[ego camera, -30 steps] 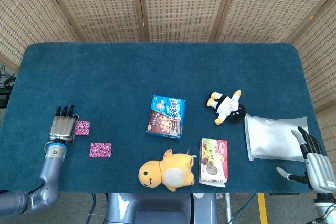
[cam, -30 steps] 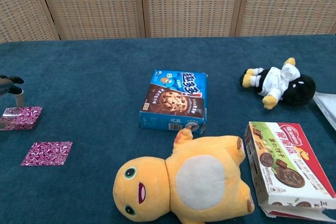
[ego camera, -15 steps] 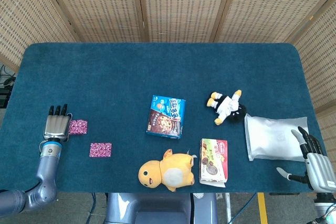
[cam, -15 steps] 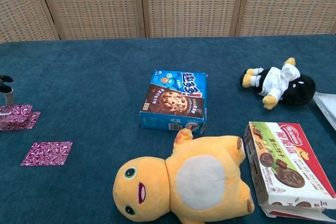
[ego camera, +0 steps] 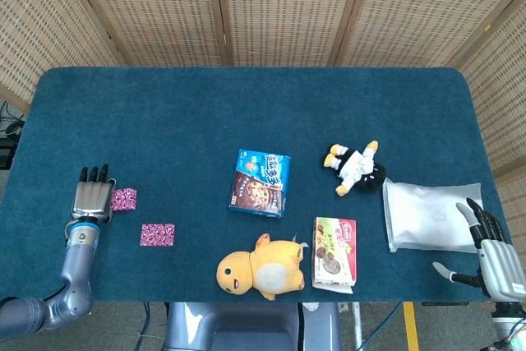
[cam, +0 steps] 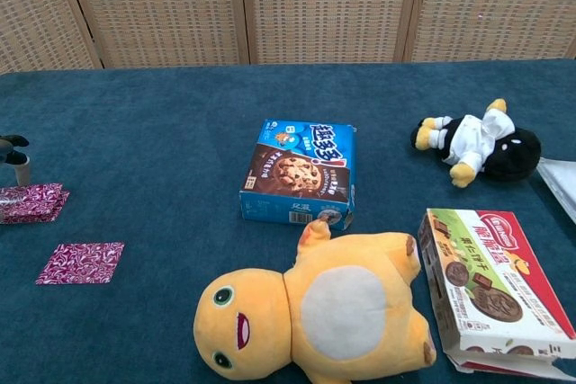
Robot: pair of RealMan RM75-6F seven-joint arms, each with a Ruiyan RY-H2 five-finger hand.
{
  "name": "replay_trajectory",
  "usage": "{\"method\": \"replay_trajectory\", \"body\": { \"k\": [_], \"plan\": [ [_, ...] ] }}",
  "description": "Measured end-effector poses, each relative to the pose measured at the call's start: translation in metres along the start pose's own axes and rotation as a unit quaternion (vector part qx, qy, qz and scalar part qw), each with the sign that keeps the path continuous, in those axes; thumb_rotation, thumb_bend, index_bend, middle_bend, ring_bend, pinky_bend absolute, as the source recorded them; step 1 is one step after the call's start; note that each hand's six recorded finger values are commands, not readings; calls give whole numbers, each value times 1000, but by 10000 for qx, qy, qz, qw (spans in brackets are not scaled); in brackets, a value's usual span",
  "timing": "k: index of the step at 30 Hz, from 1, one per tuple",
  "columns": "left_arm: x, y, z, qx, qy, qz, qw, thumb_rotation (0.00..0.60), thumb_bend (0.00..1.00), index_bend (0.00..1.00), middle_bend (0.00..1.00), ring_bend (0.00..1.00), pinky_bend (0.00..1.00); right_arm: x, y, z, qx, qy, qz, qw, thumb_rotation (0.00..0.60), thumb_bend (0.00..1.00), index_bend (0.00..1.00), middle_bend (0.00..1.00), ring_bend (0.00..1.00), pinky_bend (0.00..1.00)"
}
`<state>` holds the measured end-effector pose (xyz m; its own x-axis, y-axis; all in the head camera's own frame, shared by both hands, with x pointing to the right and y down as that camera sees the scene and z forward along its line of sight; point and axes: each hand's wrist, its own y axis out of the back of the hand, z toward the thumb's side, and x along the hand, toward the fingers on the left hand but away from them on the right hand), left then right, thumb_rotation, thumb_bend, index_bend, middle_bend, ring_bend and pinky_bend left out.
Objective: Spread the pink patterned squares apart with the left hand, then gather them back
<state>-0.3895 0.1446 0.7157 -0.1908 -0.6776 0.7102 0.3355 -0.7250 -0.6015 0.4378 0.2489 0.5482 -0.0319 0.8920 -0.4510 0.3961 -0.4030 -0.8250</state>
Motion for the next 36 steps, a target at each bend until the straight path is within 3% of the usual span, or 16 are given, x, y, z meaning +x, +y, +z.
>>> {"method": "replay_trajectory", "body": {
  "k": [12,24,36],
  "plan": [
    [1,-2,-4,26,40,4,10000,600,279,286,0,0,0,0,0,0,-1,7,-6,10000,600,106,43,0,0,0],
    [2,-1,-6,2,73,32,10000,600,265,248,0,0,0,0,0,0,5,8,-1,10000,600,105,43,0,0,0],
    [-25,20,30,-547,-426,206,9974,600,257,248,0,0,0,0,-1,0,-3,0,5,10000,600,105,43,0,0,0]
  ]
}}
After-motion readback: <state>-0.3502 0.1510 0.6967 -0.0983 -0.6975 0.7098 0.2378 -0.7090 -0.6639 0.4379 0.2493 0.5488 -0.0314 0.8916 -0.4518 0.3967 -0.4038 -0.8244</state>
